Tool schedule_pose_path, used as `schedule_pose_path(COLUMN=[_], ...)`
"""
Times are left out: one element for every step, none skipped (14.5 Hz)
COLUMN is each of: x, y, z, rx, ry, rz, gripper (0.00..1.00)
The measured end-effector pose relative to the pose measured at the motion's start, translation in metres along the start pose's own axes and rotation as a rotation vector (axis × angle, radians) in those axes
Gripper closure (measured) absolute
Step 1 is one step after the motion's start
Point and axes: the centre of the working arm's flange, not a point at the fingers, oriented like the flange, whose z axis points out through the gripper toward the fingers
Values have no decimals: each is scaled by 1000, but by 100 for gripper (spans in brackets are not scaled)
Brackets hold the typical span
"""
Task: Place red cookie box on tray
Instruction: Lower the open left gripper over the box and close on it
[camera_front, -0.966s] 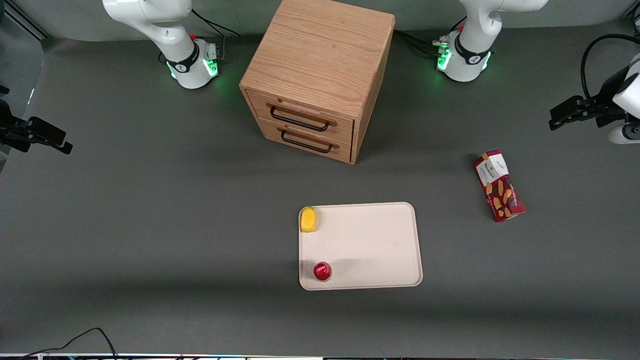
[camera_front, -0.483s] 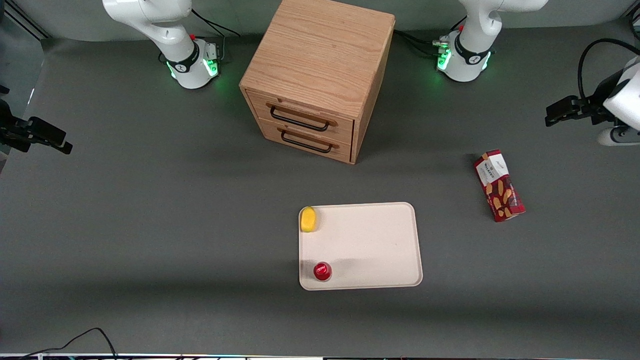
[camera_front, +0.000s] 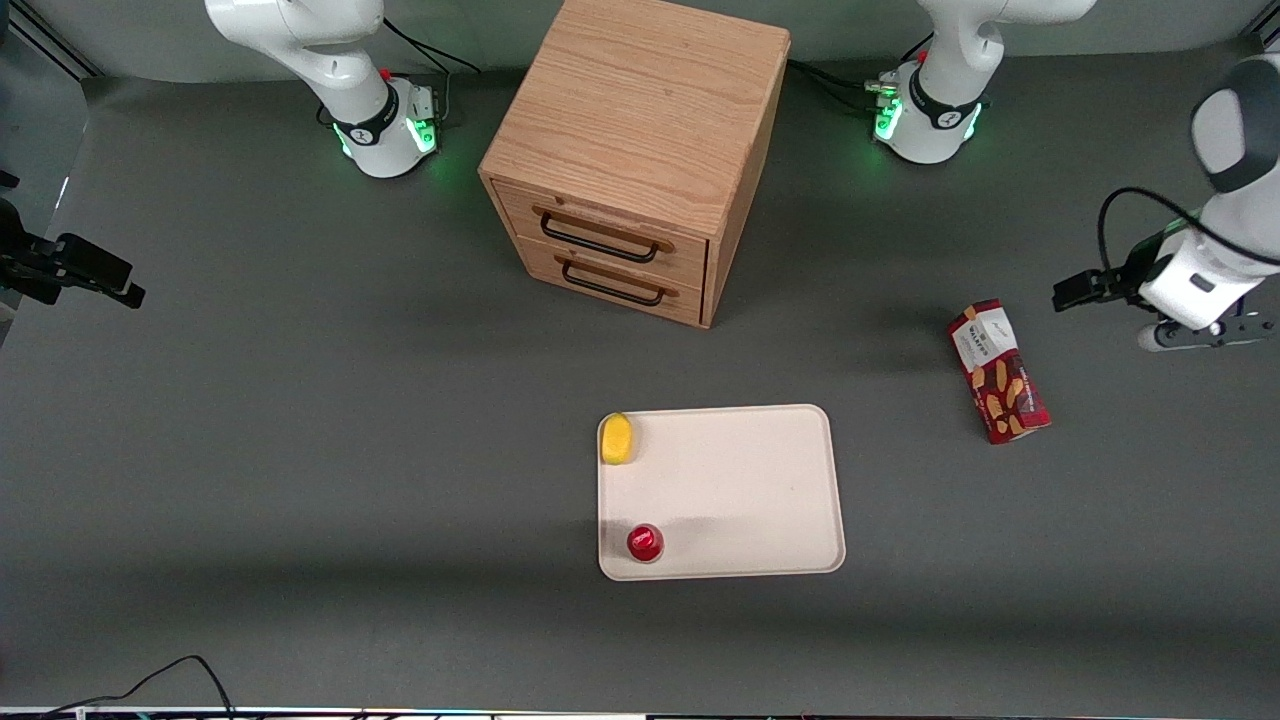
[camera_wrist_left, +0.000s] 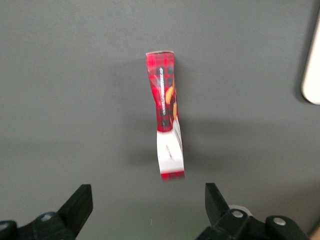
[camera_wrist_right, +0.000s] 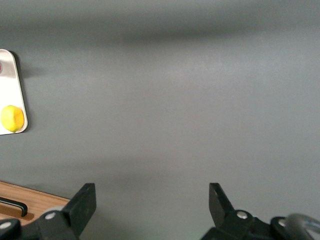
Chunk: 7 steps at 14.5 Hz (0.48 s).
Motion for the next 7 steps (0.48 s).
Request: schedule_pose_path(x=[-4, -8, -9, -6, -2, 3, 7], y=[-4, -5, -5, -4, -4, -4, -2], z=[26, 49, 69, 85, 99, 112, 124], rx=[-21, -36, -45, -46, -46, -48, -54], ry=[15, 20, 25, 35, 47, 56, 60], rz=[-21, -41, -56, -68, -81, -96, -113], gripper=[0, 0, 0, 0, 0, 0, 0])
